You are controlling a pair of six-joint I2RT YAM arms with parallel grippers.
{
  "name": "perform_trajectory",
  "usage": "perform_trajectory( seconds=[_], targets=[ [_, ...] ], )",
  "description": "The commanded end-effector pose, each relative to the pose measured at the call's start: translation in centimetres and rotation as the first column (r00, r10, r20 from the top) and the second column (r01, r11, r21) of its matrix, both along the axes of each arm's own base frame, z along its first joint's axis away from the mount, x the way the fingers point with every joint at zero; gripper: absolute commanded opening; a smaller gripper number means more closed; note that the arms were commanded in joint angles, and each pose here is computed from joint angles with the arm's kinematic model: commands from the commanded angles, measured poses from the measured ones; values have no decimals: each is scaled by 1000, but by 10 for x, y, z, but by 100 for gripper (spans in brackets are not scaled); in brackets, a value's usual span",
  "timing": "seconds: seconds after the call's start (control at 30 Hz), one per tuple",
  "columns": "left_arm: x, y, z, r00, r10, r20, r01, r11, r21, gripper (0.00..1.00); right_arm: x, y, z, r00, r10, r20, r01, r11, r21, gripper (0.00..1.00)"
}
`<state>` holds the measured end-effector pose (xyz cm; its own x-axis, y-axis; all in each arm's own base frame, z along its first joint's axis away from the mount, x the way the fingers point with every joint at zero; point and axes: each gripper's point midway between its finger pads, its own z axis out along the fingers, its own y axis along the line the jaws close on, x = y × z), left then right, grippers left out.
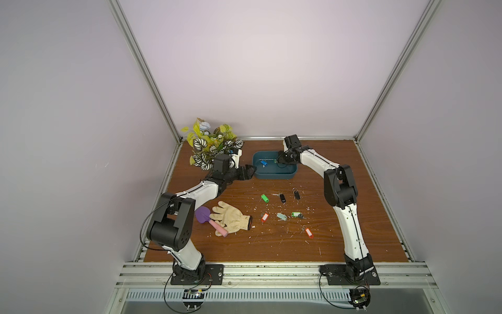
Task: Take the keys out of the storage box
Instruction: Pick up the key from the storage box.
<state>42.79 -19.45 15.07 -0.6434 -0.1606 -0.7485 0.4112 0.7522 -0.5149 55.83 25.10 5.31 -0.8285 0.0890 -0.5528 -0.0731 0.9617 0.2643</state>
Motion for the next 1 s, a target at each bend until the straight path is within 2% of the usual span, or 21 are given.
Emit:
perform_trajectory(
  seconds=[0.0,0.2,0.57,0.67,0.97],
  targets=[
    [2,8,-9,1000,12,-11,-12,1000,25,83,2,-2,24,997,-40,58,40,999,6,55],
    [2,9,-10,1000,13,-15,-13,1000,23,83,5,1,10,999,-34,29,34,999,1,54],
    [3,11,-12,1000,20,-18,-19,999,32,83,14,11,-2,1000,-15,10,15,1000,14,36],
    [4,12,-12,1000,23,-19,-22,999,31,83,18,12,-3,1000,-12,11,12,1000,9,28],
    [6,14,-15,999,25,-26,-24,999,33,82,22,14,-6,1000,-1,7,1,1000,-4,28]
  ],
)
